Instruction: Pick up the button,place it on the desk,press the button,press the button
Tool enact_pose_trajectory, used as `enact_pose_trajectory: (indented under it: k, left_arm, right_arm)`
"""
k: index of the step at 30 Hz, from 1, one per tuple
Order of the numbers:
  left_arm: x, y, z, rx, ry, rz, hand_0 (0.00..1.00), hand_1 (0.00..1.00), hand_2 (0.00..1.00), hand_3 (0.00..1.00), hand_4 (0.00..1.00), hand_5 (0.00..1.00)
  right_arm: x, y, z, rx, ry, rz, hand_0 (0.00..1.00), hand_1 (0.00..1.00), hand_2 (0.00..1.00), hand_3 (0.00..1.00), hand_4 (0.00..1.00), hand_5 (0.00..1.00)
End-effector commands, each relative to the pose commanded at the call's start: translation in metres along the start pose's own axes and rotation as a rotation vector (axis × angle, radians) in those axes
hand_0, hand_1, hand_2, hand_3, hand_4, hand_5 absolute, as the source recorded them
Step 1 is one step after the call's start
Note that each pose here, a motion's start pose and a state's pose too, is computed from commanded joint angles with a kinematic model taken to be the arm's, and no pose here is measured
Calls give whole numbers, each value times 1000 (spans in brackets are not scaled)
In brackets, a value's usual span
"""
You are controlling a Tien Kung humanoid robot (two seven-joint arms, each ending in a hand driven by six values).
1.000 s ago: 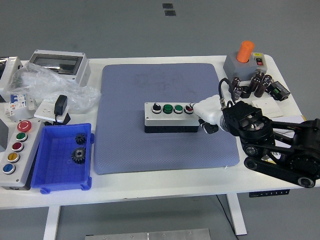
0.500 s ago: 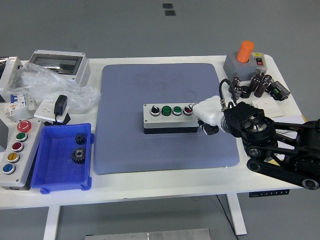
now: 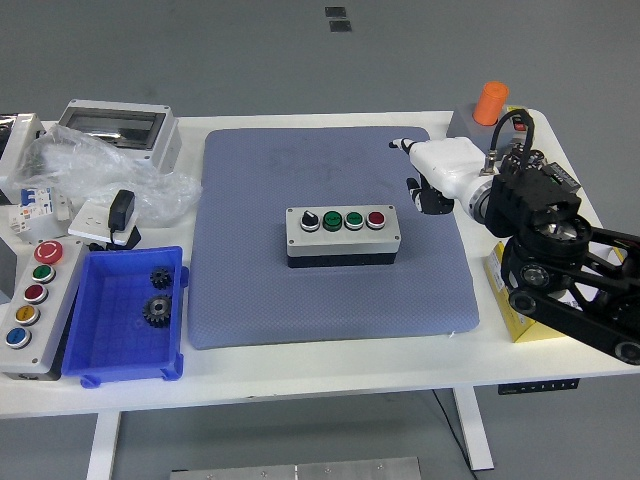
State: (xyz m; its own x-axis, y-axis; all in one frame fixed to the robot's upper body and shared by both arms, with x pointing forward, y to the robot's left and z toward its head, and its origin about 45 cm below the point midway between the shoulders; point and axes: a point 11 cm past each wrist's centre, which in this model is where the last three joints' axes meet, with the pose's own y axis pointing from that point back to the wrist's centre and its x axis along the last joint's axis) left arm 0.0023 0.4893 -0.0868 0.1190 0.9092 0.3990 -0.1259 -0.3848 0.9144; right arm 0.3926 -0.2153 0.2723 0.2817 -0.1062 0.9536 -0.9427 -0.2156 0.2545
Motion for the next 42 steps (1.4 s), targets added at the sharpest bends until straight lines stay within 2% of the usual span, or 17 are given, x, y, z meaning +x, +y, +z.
enact_pose_trajectory:
  k: [4,5,10,11,16,17,23,24,27,29,30,35,36,38,41,42]
  left_arm:
    - [-2,0,-4,16,-2,1,586,624,605,607,567,469]
    - [-2,0,-5,20,-2,3,588,624,606,607,568,472]
    - [-3,0,-7,40,-7,12,588,624,606,607,568,472]
    - [-3,0,-7,43,-7,13,588,624,606,607,569,473]
    - [-5,0,-11,55,-7,13,588,624,606,607,569,473]
    - [-6,1,-11,57,-6,12,588,624,609,608,578,482]
    - [-6,1,-12,60,-2,10,588,624,609,608,578,482]
    - [-6,1,-12,59,-1,10,588,626,608,609,581,483]
    - [-6,0,-10,57,3,11,588,626,608,609,581,483]
    - [-7,0,-10,56,4,11,588,626,608,609,581,483]
    - [-7,0,-10,56,5,10,588,625,607,610,580,478]
    - [-7,0,-10,56,7,9,588,625,607,610,580,478]
    - [-8,0,-10,56,7,9,587,624,607,609,579,482]
    - [-8,0,-11,57,7,9,587,624,607,609,579,482]
    - [-8,0,-12,58,8,9,587,624,607,609,579,482]
    - [-8,0,-12,59,8,9,586,623,606,609,583,489]
  right_arm:
    - [0,-5,15,23,-228,85,515,401,545,839,721,211]
    - [0,-6,19,29,-288,110,731,710,800,920,984,580]
    - [-5,-8,51,15,-584,258,731,710,800,920,984,580]
    - [-6,-7,59,8,-637,290,924,911,962,994,998,711]
    - [-13,5,92,-13,-826,440,924,911,962,994,998,711]
    - [-15,8,97,-14,-852,458,998,867,894,901,998,839]
    - [-38,23,112,7,-1003,523,998,867,894,901,998,839]
    - [-42,25,113,17,-1035,532,998,779,782,776,998,891]
    - [-50,30,113,51,-1127,560,998,779,782,776,998,891]
    - [-52,33,115,72,-1181,587,998,779,782,776,998,891]
    - [-52,35,116,84,-1211,609,998,699,716,714,998,911]
    - [-44,45,129,124,-1308,719,998,699,716,714,998,911]
    - [-42,47,132,131,-1326,743,863,686,737,726,998,907]
    - [-40,50,137,137,-1365,777,863,686,737,726,998,907]
    - [-42,51,141,132,-1458,781,863,686,737,726,998,907]
    - [-42,51,141,135,-1495,779,684,747,790,770,998,918]
